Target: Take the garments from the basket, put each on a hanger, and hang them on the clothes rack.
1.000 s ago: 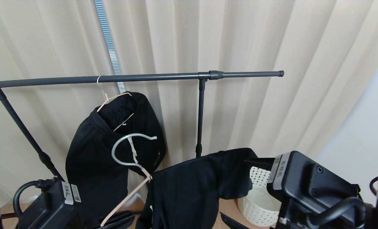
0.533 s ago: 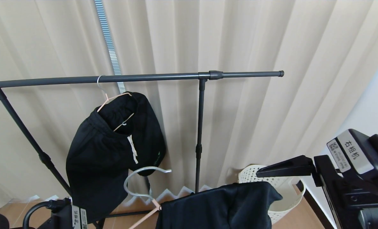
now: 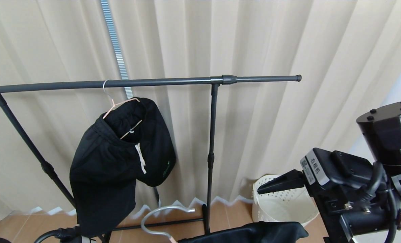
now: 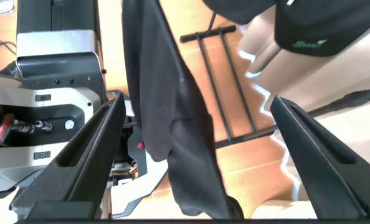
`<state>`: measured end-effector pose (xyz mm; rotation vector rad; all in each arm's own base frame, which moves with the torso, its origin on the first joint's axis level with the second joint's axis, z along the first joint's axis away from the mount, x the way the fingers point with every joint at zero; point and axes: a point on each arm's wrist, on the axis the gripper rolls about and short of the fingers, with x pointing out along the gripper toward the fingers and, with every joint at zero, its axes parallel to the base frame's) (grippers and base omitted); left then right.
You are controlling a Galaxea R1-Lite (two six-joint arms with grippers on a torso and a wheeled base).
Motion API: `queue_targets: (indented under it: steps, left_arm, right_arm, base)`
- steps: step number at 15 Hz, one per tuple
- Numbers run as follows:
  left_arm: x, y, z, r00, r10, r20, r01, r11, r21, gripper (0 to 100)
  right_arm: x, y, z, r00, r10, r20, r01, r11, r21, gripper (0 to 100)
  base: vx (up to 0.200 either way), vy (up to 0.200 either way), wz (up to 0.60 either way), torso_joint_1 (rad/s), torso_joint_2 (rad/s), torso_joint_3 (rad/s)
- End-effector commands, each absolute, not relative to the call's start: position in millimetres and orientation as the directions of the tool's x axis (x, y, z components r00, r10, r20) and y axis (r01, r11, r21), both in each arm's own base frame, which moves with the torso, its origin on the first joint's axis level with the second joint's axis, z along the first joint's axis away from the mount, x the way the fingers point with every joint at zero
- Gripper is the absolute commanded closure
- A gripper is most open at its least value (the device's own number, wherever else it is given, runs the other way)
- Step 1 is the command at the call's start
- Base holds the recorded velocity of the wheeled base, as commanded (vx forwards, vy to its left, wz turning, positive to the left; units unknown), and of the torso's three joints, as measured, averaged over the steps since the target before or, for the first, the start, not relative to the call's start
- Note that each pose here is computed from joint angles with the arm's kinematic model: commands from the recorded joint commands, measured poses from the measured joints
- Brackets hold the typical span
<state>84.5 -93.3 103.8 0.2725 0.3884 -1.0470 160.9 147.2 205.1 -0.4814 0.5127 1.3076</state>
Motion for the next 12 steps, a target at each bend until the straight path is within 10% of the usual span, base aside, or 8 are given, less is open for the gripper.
queue_targets:
  steps: [1,12]
  left_arm:
    - [84.4,-93.8,103.7,0.439,-0.785,-0.437,0.88,0.473,0.035,100]
    - [84.6,-94.0,105.7,0.445,-0.787,-0.427,0.878,0.477,0.037,100]
  right_arm:
    - [165.1,153.1,195.6,0.155,0.76,-0.631,-0.983,0.184,-0.02,0]
    - [171.4,181.6,171.6,0.024,0.755,-0.655,-0.994,0.085,0.062,0]
  base:
    - [0.0,0.0,0.0,0.0,0.0,0.0]
    - [0.0,0.0,0.0,0.0,0.0,0.0]
